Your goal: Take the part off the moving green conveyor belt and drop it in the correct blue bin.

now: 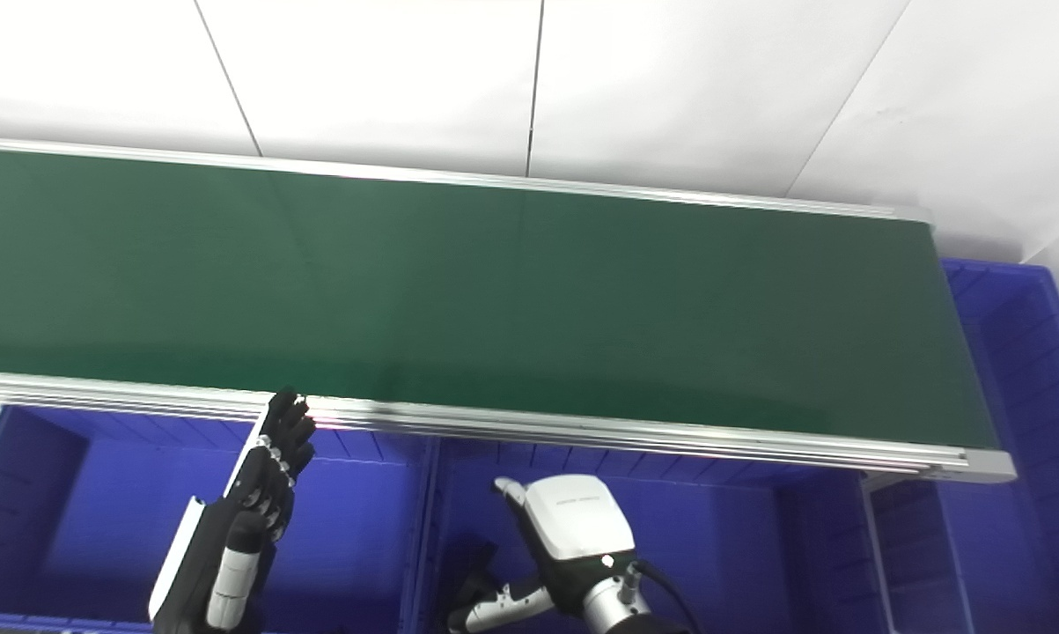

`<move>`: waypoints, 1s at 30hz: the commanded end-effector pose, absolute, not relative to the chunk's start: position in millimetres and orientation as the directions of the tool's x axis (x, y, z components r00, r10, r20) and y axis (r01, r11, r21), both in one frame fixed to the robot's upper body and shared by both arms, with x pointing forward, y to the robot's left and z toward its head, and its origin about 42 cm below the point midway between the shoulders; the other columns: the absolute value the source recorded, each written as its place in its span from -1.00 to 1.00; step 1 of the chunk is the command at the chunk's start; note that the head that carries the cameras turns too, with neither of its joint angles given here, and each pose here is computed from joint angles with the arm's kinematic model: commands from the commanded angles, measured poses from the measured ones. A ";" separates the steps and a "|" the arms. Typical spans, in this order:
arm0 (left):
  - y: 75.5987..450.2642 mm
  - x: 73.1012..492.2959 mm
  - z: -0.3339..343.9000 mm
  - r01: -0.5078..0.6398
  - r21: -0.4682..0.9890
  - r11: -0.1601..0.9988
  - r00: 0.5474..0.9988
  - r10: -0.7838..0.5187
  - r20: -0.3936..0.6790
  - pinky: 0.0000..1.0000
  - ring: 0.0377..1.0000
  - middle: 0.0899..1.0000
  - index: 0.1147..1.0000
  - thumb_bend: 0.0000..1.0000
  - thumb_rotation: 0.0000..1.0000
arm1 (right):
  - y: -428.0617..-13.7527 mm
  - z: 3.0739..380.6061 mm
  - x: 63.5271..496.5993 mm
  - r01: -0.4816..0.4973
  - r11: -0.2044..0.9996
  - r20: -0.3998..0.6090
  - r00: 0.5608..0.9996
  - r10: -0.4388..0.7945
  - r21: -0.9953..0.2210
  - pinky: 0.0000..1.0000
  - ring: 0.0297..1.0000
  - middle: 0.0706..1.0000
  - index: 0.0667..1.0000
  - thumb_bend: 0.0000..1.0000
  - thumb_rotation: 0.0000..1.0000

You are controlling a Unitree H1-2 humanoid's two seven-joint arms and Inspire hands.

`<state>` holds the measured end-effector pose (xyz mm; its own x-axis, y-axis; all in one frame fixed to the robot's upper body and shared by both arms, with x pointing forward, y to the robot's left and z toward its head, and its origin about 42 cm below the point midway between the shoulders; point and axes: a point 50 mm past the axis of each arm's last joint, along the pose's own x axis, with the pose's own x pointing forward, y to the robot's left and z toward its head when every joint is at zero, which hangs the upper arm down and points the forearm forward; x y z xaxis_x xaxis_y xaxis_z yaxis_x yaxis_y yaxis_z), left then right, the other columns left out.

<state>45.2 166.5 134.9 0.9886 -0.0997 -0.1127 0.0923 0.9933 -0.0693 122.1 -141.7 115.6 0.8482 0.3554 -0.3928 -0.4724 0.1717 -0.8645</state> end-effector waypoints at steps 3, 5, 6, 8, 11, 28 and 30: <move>165.4 42.3 139.1 0.105 -0.074 0.992 0.991 -0.110 -0.071 1.00 0.99 1.00 1.00 0.64 0.89 | -145.8 196.1 108.9 -0.335 0.331 -0.205 0.906 0.370 -0.882 -0.19 0.03 0.42 0.58 1.00 0.53; 165.5 41.9 137.5 0.101 -0.077 0.992 0.992 -0.106 -0.070 1.00 0.98 1.00 1.00 0.63 0.88 | -148.5 214.2 99.1 -0.324 0.411 -0.179 0.918 0.353 -0.852 -0.17 0.09 0.43 0.54 0.96 0.54; 165.8 41.8 136.5 0.102 -0.075 0.992 0.992 -0.107 -0.071 1.00 0.98 1.00 1.00 0.63 0.88 | -149.4 219.7 91.9 -0.318 0.489 -0.154 0.925 0.347 -0.812 -0.17 0.10 0.43 0.53 0.94 0.54; 166.7 41.5 134.6 0.103 -0.071 0.992 0.991 -0.108 -0.074 1.00 0.98 1.00 1.00 0.64 0.89 | -149.4 224.1 79.9 -0.309 0.620 -0.115 0.936 0.332 -0.721 -0.03 0.23 0.45 0.54 0.83 0.58; 168.3 42.5 132.7 0.111 -0.061 0.992 0.989 -0.116 -0.089 1.00 0.98 1.00 1.00 0.71 0.91 | -144.4 223.2 52.7 -0.303 0.824 -0.101 0.951 0.291 -0.478 0.13 0.37 0.58 0.68 0.71 0.77; 184.9 56.3 131.8 0.139 0.015 0.990 0.989 -0.138 -0.062 0.89 0.93 1.00 1.00 0.79 0.93 | -104.2 129.6 40.1 -0.004 0.999 -0.013 1.000 0.005 0.044 0.79 0.87 0.92 0.97 0.78 1.00; 190.0 58.7 135.4 0.146 -0.006 0.989 0.987 -0.146 -0.068 0.97 0.98 1.00 1.00 0.74 0.90 | -97.3 126.7 43.8 -0.012 0.998 -0.021 1.000 0.013 0.062 0.80 0.87 0.92 0.97 0.73 1.00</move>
